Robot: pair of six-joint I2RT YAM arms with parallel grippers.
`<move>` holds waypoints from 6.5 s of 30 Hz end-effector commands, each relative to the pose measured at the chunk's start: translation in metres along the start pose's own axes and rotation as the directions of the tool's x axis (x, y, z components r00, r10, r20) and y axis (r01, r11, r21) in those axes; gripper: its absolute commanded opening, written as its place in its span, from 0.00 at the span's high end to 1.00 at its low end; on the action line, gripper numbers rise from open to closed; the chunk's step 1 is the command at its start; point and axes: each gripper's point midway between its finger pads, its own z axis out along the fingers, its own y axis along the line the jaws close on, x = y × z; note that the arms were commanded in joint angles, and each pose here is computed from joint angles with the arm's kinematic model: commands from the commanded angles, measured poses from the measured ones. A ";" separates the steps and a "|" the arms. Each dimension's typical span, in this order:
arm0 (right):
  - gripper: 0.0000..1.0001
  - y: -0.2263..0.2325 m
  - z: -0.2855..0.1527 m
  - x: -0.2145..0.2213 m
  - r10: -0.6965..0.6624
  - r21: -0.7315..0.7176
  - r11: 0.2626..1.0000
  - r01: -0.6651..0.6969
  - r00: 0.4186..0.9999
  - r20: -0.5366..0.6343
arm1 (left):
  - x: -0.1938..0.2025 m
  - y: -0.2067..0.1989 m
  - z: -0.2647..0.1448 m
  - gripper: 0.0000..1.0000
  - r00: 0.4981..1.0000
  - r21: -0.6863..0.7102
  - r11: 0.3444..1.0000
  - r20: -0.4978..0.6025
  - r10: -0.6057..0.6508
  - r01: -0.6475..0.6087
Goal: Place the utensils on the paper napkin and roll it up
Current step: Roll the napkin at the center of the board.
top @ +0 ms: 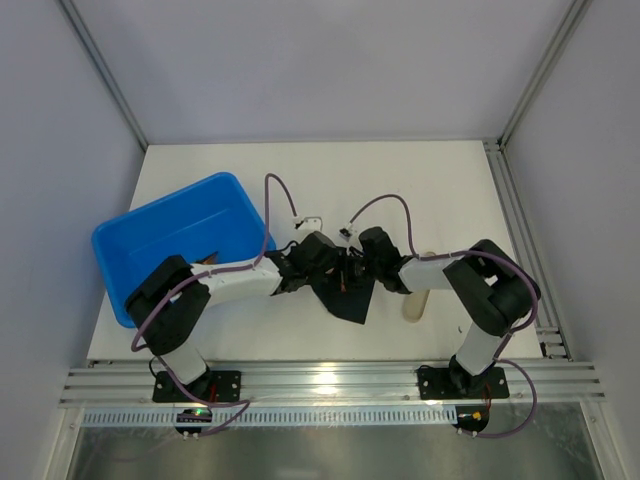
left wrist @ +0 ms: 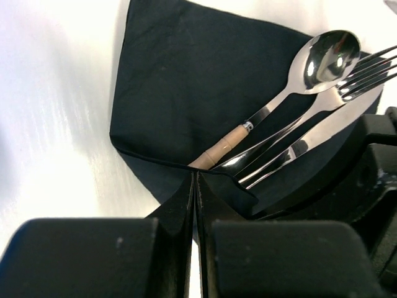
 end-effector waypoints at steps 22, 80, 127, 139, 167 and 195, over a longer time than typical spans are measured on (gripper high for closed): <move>0.96 -0.004 0.012 0.019 0.015 -0.060 0.998 -0.017 0.999 -0.034 | 0.001 0.005 0.011 1.00 0.999 -0.013 0.999 -0.010 -0.046 0.046; 0.96 0.000 -0.003 0.042 -0.016 -0.082 0.997 0.011 0.998 -0.064 | 0.013 0.016 0.020 1.00 0.998 -0.050 0.998 -0.044 -0.047 0.045; 0.96 0.003 -0.026 0.016 -0.074 0.018 0.997 0.073 0.997 0.029 | 0.013 0.015 0.016 1.00 0.998 -0.036 0.998 -0.047 -0.050 0.048; 0.96 -0.009 -0.021 0.025 -0.044 0.043 0.998 0.043 0.999 0.013 | 0.012 0.015 0.014 1.00 0.998 -0.037 0.998 -0.046 -0.046 0.045; 0.96 0.000 -0.012 0.031 -0.025 -0.035 0.999 0.025 1.000 -0.015 | 0.015 0.016 0.015 1.00 0.998 -0.037 0.998 -0.053 -0.047 0.045; 0.96 0.013 -0.018 0.031 -0.050 -0.039 0.998 0.049 0.998 -0.030 | 0.019 0.018 0.016 1.00 0.997 -0.043 0.998 -0.059 -0.049 0.046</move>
